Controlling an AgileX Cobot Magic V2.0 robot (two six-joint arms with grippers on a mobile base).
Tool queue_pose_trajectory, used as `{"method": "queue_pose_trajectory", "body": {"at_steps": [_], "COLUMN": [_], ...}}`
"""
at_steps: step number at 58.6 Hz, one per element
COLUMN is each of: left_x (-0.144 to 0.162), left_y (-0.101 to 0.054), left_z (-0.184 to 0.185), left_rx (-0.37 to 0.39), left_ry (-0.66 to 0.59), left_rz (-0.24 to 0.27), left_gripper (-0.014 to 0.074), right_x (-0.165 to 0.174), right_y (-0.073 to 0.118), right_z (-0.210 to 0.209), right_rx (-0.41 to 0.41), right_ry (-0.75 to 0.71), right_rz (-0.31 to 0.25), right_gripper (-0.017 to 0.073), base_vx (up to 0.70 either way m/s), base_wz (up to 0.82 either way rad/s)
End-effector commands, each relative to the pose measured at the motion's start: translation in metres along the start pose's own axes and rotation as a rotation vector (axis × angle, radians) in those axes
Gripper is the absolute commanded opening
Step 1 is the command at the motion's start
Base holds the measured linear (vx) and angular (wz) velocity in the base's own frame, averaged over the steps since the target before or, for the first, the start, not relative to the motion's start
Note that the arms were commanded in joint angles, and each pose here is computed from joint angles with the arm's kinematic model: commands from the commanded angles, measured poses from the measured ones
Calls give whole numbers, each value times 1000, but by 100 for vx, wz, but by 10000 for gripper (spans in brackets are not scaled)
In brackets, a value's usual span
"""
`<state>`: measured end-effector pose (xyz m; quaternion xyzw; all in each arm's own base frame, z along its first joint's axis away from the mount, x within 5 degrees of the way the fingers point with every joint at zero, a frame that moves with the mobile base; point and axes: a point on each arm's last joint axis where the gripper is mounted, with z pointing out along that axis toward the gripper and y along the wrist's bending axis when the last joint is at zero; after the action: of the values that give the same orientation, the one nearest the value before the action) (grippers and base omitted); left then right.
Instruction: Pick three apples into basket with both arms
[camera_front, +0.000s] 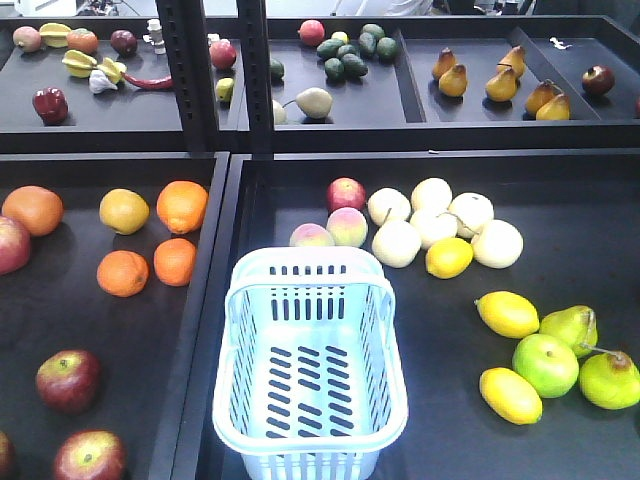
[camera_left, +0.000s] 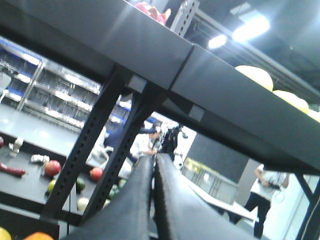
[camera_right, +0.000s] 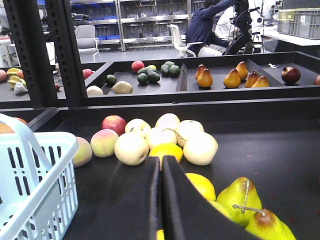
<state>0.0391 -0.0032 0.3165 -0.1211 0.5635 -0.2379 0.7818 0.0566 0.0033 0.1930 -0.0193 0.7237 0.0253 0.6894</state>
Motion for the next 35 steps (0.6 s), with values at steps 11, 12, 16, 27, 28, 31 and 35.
{"method": "queue_pose_trajectory", "body": {"at_steps": [11,12,16,27,28,31,35], "left_x": [-28,-29,-30,-30,-30,-27,-22], "left_y": [-24,-25,-31,-49,-51,-56,-63], "left_z": [44,46,57,84,86,94,104], "left_rx": [64,70,96,185,193,215,244], "left_ry": [93,96,129,224,228,282,344], "left_rz": [-6,-3,26,112,119,155,203], "left_gripper": [-6,-6,-6,-6,-6,-6,-6], "right_x": [-3,-3,-3,-3,-3,-3,-3], "right_y": [0,0,0,0,0,0,0], "right_z": [0,0,0,0,0,0,0], "right_rx": [-1,-1,-1,-1,-1,-1,-1], "right_ry": [-71,-71,-71,-71,-71,-71,-71], "right_rz": [-15,-15,-15,-15,-15,-15,-15], "right_gripper": [-9,-9,-9,-9,-9,-9,-9], "base_vx": [0,0,0,0,0,0,0], "base_wz": [0,0,0,0,0,0,0]}}
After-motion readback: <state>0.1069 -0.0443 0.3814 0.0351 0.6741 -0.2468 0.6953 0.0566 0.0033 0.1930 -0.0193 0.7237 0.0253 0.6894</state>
